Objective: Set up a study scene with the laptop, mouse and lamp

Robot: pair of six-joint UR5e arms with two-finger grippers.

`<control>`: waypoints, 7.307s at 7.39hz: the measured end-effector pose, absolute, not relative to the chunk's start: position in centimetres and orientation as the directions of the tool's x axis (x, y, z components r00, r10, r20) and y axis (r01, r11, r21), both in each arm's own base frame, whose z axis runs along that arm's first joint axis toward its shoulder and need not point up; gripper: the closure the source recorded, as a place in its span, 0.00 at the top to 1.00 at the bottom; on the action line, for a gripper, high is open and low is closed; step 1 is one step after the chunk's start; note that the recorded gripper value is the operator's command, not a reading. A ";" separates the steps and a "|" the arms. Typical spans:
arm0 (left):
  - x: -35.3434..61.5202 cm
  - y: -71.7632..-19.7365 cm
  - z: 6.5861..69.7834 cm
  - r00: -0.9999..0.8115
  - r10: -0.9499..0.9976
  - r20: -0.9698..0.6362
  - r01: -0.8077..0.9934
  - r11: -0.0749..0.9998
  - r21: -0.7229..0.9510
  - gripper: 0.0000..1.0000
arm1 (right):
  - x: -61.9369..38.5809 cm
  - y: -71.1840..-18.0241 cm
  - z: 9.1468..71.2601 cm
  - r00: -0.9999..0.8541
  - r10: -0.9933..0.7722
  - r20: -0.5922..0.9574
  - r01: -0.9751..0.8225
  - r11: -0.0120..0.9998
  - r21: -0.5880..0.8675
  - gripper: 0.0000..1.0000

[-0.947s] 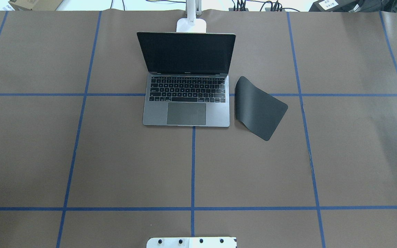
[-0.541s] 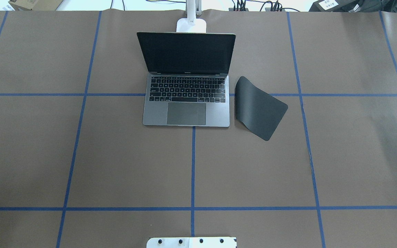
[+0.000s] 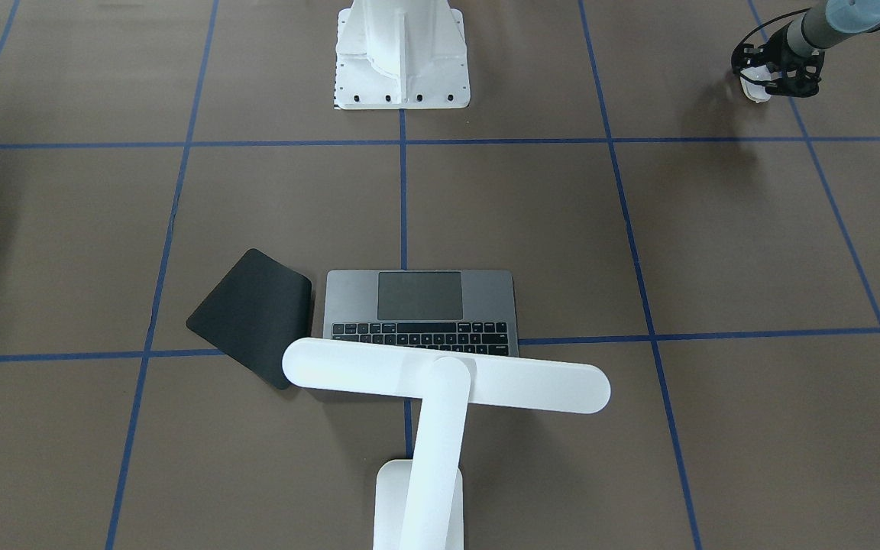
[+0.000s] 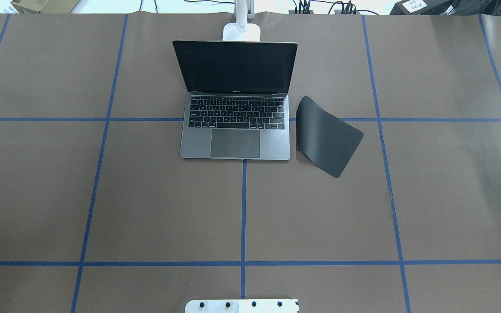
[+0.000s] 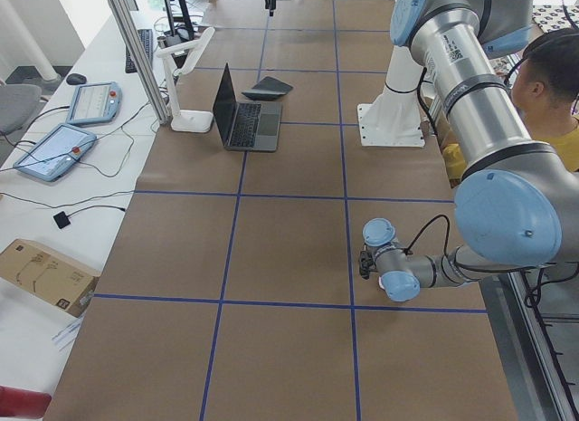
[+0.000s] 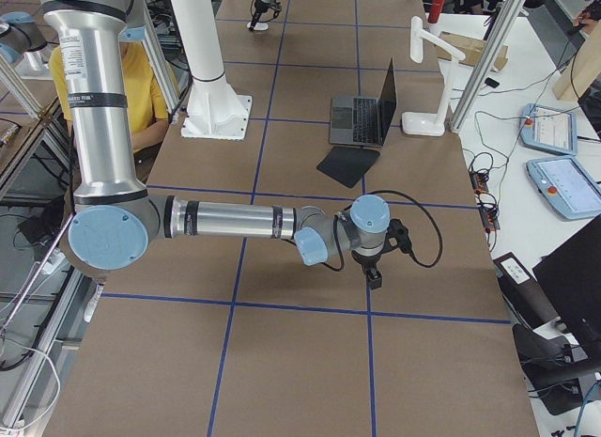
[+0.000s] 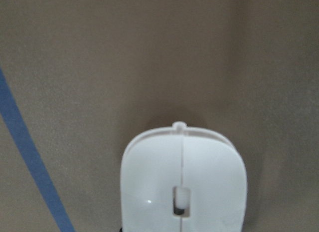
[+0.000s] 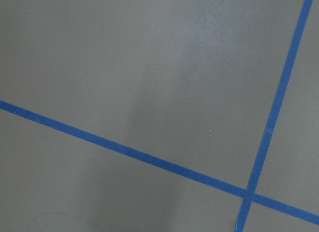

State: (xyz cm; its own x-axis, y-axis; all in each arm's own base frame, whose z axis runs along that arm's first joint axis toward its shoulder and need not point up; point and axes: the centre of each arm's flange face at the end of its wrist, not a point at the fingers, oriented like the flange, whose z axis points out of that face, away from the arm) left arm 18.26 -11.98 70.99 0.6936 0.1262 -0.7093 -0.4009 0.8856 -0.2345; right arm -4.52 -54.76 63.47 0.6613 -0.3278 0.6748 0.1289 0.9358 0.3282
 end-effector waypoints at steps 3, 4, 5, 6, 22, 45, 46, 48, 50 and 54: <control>18.5 -12.1 69.9 0.672 0.122 -0.730 -0.405 0.886 -0.225 0.39 | -4.6 -54.9 63.3 0.661 -0.330 0.675 0.129 0.935 0.330 1.00; 18.8 -12.1 68.9 0.658 0.119 -0.744 -0.412 0.884 -0.222 0.39 | -4.6 -54.9 63.3 0.661 -0.330 0.674 0.130 0.935 0.330 1.00; 18.9 -12.0 67.3 0.637 0.115 -0.763 -0.426 0.877 -0.224 0.39 | -4.6 -54.8 63.4 0.661 -0.329 0.675 0.130 0.935 0.329 1.00; 18.9 -12.1 65.7 0.614 0.107 -0.782 -0.435 0.873 -0.222 0.39 | -4.6 -54.8 63.4 0.661 -0.329 0.674 0.130 0.935 0.329 1.00; 40.2 -29.4 35.6 0.592 -0.016 -0.806 -0.241 0.950 -0.197 0.33 | -4.4 -54.8 64.3 0.686 -0.315 0.656 0.127 0.939 0.319 1.00; 75.8 -50.3 -1.4 0.687 -0.098 -0.720 0.124 0.992 -0.016 0.47 | -4.3 -54.1 66.1 0.694 -0.269 0.668 0.117 0.957 0.264 1.00; 76.9 -48.7 -2.1 0.679 -0.095 -0.728 0.130 0.991 -0.008 0.50 | -4.3 -54.1 66.2 0.694 -0.268 0.668 0.117 0.958 0.262 1.00; 78.5 -46.5 -2.6 0.670 -0.095 -0.736 0.151 0.989 0.010 0.53 | -4.3 -54.1 66.3 0.693 -0.266 0.670 0.117 0.959 0.260 1.00; 78.9 -46.3 -2.5 0.666 -0.099 -0.739 0.172 0.985 0.023 0.54 | -4.3 -54.1 66.3 0.692 -0.266 0.671 0.117 0.959 0.259 1.00; 79.3 -47.0 -1.6 0.650 -0.117 -0.751 0.221 0.975 0.039 0.75 | -4.3 -54.1 66.3 0.692 -0.265 0.671 0.116 0.959 0.259 1.00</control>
